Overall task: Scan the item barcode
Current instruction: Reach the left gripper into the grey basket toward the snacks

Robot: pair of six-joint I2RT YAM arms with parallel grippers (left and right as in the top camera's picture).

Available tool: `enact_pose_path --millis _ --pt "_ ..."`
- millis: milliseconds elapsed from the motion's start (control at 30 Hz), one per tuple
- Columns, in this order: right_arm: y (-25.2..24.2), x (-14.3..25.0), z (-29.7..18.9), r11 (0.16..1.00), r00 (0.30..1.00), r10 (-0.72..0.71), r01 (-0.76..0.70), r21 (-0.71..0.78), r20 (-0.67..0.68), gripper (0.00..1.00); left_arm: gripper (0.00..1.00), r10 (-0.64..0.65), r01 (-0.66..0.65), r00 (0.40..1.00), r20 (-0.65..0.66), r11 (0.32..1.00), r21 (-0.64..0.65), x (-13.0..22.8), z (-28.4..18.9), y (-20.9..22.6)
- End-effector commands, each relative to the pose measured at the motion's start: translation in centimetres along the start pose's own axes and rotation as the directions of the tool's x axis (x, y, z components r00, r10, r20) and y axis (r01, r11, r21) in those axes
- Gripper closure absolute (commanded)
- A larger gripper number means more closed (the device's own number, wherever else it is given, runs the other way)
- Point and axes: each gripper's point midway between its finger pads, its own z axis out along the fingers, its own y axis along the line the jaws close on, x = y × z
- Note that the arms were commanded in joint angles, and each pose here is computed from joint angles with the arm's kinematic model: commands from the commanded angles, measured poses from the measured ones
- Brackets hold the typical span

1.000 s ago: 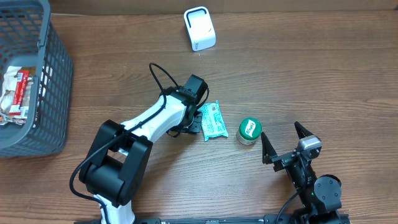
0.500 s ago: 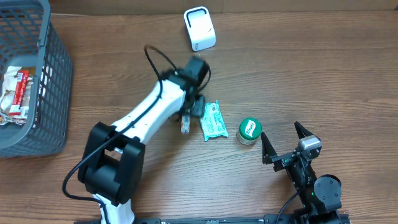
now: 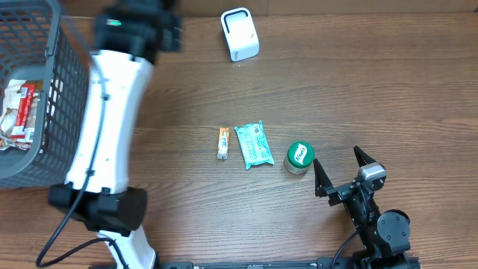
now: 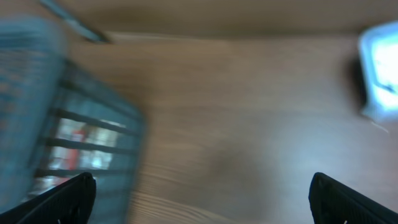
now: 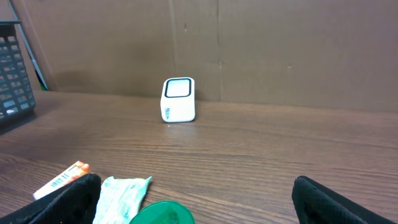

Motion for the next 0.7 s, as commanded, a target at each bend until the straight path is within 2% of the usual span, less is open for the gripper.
enact_pose_path --millis 0,133,333,400,567,667 --pt "0.1 0.2 0.0 1.0 1.0 0.002 -0.002 -0.004 0.002 0.0 0.0 -0.006 0.012 0.999 0.035 0.985 -0.174 -1.8 -0.2 8.9" --pt "0.1 0.2 0.0 1.0 1.0 0.002 -0.002 -0.004 0.002 0.0 0.0 -0.064 0.062 0.998 0.002 0.969 -0.237 -0.9 0.9 15.4" --pt "0.1 0.2 0.0 1.0 1.0 0.002 -0.002 -0.004 0.002 0.0 0.0 -0.227 0.22 0.974 0.002 0.943 -0.251 1.3 2.8 23.8" --pt "0.1 0.2 0.0 1.0 1.0 0.002 -0.002 -0.004 0.002 0.0 0.0 -0.235 0.229 0.972 0.007 0.943 -0.242 1.8 3.1 26.2" --pt "0.1 0.2 0.0 1.0 1.0 0.002 -0.002 -0.004 0.002 0.0 0.0 -0.27 0.261 0.963 -0.024 0.949 -0.176 4.1 5.2 29.9" --pt "0.1 0.2 0.0 1.0 1.0 0.002 -0.002 -0.004 0.002 0.0 0.0 -0.289 0.273 0.953 -0.088 0.949 -0.156 6.3 7.8 31.1"
